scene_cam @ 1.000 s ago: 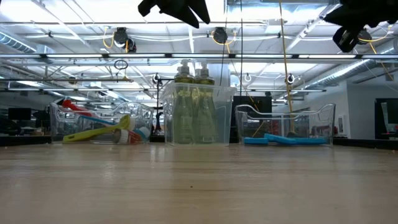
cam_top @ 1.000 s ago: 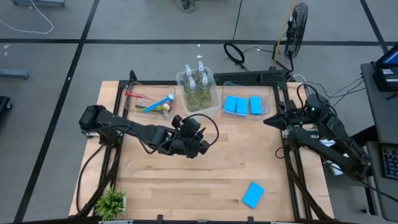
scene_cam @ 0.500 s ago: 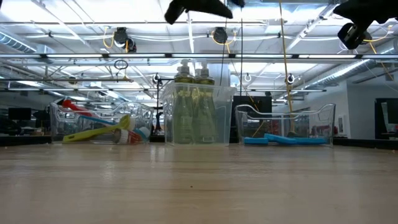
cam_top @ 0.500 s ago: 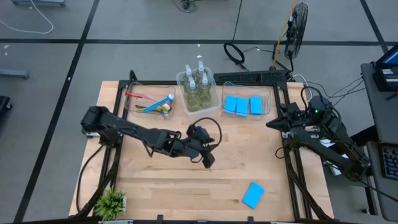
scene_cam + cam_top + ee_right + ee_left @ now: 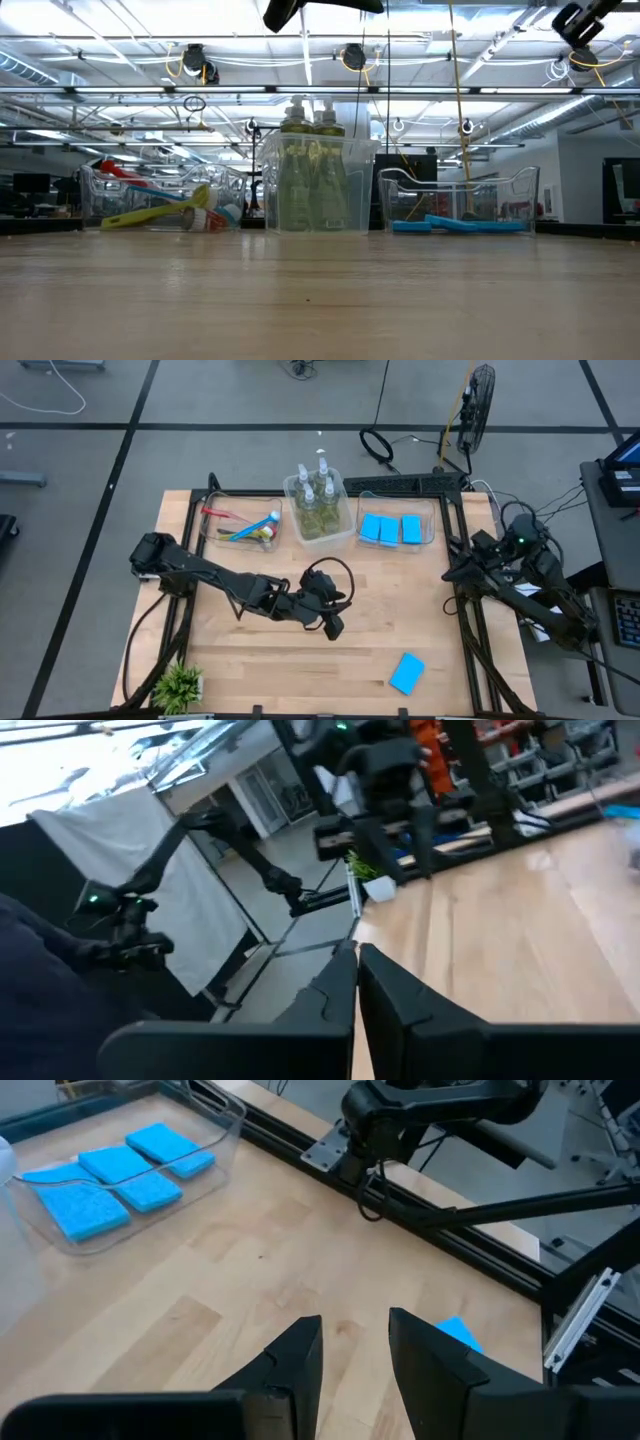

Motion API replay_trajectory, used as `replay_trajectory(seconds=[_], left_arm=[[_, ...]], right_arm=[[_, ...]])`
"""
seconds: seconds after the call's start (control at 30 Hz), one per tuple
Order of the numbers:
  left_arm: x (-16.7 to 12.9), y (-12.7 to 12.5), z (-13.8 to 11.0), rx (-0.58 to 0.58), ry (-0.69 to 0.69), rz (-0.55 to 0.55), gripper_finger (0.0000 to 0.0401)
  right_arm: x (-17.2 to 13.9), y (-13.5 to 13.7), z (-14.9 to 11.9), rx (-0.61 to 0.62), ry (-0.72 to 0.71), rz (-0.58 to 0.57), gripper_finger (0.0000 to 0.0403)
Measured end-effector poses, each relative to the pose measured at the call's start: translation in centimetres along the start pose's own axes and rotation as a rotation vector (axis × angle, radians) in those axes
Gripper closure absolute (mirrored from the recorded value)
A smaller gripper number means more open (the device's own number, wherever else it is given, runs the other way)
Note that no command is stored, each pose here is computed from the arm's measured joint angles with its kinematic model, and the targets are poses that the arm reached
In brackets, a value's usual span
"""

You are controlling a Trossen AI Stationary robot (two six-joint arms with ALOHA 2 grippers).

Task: Pick & Place Kitchen Sink Supplies
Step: Put the blue sponge into the right transparent bin

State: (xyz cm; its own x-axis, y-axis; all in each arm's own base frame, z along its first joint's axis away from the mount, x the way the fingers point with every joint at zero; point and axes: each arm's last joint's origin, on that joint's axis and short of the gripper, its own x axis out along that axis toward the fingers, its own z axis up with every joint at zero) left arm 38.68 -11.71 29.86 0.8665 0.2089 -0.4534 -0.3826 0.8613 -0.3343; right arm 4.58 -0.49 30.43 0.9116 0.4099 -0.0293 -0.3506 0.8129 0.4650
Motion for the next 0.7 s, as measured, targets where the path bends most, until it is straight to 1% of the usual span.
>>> replay_trajectory(seconds=[0.2, 0.33, 0.4, 0.47, 0.53, 0.6, 0.7], left_arm=[[0.0, 0.1, 0.1, -0.012, -0.017, 0.024, 0.0281], [0.2, 0.4, 0.3, -0.024, -0.035, 0.050, 0.0281], [0.3, 0.7, 0.5, -0.035, -0.039, 0.058, 0.0281], [0.5, 1.0, 0.8, -0.042, -0.048, 0.065, 0.0281], [0.7, 1.3, 1.0, -0.048, -0.052, 0.072, 0.0281], [0.8, 1.5, 1.2, -0.050, -0.053, 0.078, 0.0281], [0.8, 1.5, 1.2, -0.048, -0.053, 0.079, 0.0281]], right_arm=[[-0.4, 1.6, 0.9, -0.033, 0.005, 0.063, 0.0399], [-0.3, 1.4, 0.8, -0.030, 0.017, 0.063, 0.0399], [0.1, 0.6, 0.8, -0.025, 0.032, 0.048, 0.0399], [0.7, -0.7, 0.7, -0.001, 0.047, 0.005, 0.0399], [1.3, -2.1, 0.6, 0.001, 0.069, -0.009, 0.0399], [2.0, -3.2, 0.7, -0.004, 0.096, 0.004, 0.0399], [3.1, -4.4, 1.0, -0.002, 0.141, 0.057, 0.0399]])
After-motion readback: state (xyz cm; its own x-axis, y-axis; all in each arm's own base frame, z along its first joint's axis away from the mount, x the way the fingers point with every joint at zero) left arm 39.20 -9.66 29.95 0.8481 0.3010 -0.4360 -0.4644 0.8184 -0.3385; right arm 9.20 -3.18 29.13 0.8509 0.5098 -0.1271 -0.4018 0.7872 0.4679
